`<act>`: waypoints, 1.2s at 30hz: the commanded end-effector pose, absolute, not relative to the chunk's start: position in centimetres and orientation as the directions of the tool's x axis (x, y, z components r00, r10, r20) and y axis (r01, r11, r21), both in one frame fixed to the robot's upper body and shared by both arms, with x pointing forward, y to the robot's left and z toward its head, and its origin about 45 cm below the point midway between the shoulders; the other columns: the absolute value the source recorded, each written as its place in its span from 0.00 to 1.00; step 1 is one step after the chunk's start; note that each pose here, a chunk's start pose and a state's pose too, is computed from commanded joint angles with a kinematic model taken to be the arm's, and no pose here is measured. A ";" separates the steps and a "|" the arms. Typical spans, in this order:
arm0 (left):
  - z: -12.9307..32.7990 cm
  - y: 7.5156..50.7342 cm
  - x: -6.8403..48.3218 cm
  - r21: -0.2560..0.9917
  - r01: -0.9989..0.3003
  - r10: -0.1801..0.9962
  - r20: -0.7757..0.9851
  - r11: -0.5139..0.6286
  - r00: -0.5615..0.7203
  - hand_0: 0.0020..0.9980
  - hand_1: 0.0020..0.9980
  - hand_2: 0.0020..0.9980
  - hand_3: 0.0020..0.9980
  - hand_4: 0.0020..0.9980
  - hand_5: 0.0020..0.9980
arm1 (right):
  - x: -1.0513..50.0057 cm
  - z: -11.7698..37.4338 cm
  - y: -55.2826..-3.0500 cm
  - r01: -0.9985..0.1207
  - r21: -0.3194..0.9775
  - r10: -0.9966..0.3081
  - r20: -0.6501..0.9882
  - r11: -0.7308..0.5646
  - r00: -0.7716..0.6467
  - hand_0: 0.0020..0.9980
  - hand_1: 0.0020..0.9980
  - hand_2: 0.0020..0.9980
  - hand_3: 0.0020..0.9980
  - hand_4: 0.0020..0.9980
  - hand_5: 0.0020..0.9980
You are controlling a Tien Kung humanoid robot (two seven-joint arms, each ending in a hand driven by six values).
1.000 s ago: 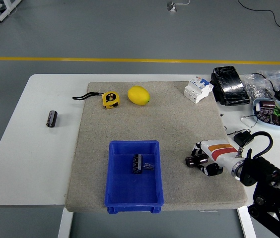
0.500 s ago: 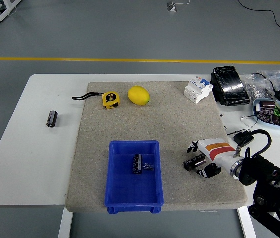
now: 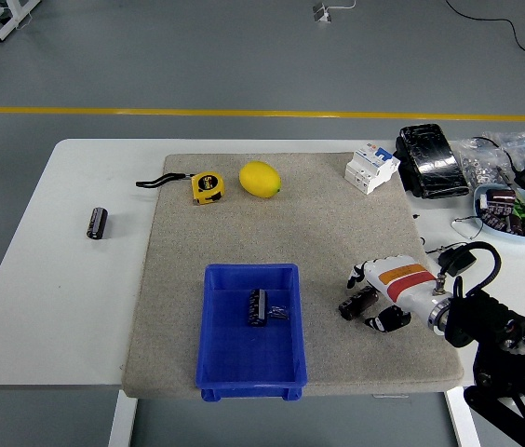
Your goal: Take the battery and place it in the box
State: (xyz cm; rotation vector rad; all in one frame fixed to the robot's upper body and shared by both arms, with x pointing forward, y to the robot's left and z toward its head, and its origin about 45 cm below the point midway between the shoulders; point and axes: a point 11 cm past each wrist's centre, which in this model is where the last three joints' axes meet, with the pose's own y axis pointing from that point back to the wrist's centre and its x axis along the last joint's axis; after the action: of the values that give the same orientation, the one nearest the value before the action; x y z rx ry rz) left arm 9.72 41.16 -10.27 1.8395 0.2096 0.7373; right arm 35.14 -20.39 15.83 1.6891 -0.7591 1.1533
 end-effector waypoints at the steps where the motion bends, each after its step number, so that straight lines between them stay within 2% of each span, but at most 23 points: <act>1: -10.3 41.2 9.7 0.897 -0.200 0.475 0.385 -0.394 0.791 0.69 0.65 0.69 0.62 0.63 0.68 | 35.2 15.8 -20.4 -0.856 0.346 0.016 0.929 -0.383 0.369 0.52 0.63 0.74 0.76 1.00 0.11; 12: -10.3 41.1 9.6 0.898 -0.198 0.473 0.383 -0.393 0.793 0.69 0.65 0.69 0.62 0.63 0.68 | 35.3 16.1 -20.4 -0.841 0.327 0.069 0.941 -0.431 0.331 0.54 0.64 0.77 0.78 1.00 0.11; 23: -10.4 41.0 9.4 0.899 -0.195 0.472 0.378 -0.392 0.797 0.69 0.65 0.69 0.62 0.63 0.68 | 34.7 16.7 -19.4 -0.787 0.289 0.134 0.957 -0.545 0.259 0.51 0.63 0.75 0.75 1.00 0.11; 24: -10.4 41.0 9.4 0.899 -0.195 0.471 0.378 -0.391 0.797 0.69 0.66 0.69 0.62 0.63 0.68 | 34.6 16.7 -19.3 -0.783 0.282 0.134 0.959 -0.554 0.250 0.47 0.60 0.71 0.66 0.98 0.10; 29: -10.4 41.0 9.4 0.900 -0.195 0.470 0.377 -0.390 0.798 0.69 0.66 0.69 0.62 0.63 0.68 | 34.9 16.9 -19.2 -0.779 0.259 0.126 0.965 -0.572 0.228 0.47 0.60 0.71 0.66 0.98 0.10; 30: -10.4 40.9 9.5 0.900 -0.195 0.470 0.377 -0.390 0.798 0.69 0.66 0.69 0.62 0.63 0.68 | 35.0 16.9 -19.2 -0.778 0.259 0.127 0.965 -0.573 0.228 0.44 0.55 0.69 0.57 0.92 0.07; 36: -10.4 40.9 9.6 0.900 -0.199 0.472 0.380 -0.389 0.796 0.69 0.66 0.69 0.62 0.63 0.68 | 35.1 16.4 -19.4 -0.772 0.272 0.142 0.962 -0.574 0.234 0.44 0.55 0.69 0.57 0.92 0.07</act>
State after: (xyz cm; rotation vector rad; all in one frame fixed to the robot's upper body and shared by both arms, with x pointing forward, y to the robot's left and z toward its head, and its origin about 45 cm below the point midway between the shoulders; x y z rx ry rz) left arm 9.59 40.92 -10.37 1.8368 0.2086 0.7284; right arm 35.11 -19.41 16.39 1.7132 -0.5895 1.4520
